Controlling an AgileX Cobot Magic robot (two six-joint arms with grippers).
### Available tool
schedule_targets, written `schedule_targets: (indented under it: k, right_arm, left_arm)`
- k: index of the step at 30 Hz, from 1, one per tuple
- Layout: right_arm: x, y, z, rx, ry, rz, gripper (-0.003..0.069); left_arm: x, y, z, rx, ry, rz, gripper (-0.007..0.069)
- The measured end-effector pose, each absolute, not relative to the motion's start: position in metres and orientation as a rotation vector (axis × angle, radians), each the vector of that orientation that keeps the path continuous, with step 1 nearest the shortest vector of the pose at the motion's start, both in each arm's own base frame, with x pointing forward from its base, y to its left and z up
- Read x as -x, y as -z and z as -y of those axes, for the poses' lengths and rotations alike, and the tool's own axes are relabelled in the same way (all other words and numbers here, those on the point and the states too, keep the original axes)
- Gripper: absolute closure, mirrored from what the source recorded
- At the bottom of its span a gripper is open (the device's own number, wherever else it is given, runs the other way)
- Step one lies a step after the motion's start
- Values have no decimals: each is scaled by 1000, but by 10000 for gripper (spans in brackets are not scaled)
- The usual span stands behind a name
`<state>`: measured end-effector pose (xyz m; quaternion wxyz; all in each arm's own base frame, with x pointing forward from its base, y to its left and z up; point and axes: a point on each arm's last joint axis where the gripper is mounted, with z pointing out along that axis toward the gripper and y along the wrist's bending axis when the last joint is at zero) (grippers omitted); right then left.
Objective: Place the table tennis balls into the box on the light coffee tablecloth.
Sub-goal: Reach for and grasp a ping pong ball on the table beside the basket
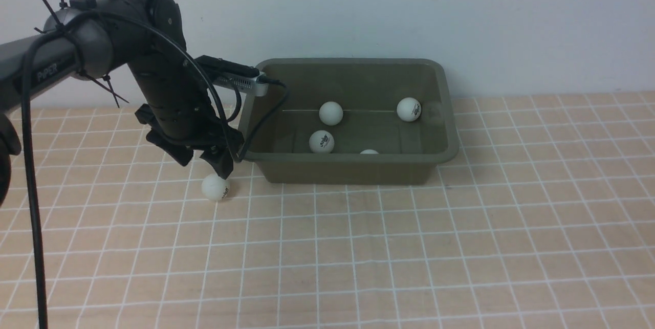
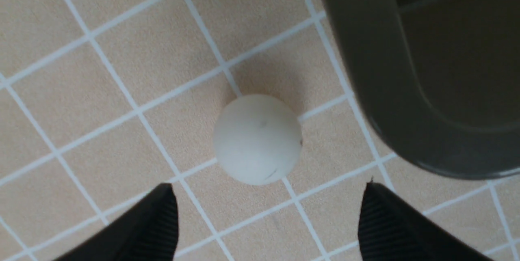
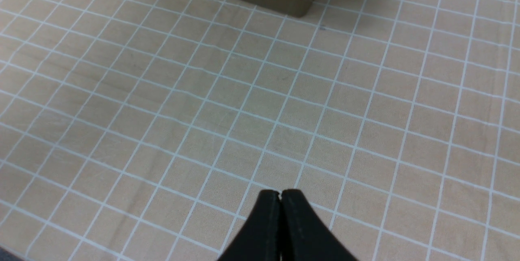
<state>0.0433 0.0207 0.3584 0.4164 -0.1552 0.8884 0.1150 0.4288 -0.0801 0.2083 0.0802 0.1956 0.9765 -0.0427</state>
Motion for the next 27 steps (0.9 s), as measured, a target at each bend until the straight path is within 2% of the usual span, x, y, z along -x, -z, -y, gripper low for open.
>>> schedule_targets:
  k: [5,14,27]
  right_arm:
    - [-43,-358,-21,390,-289,-2231,677]
    - [-43,-358,-21,390,-289,-2231,677]
    - [-43,-358,-21,391,-289,-2231,677]
  left_arm:
    - [-431,-206,80,-583,127,-2914,127]
    - [-437,-174,81,-591,129,-2956,127]
    - [-440,-173,82,-606,124,-2924,127]
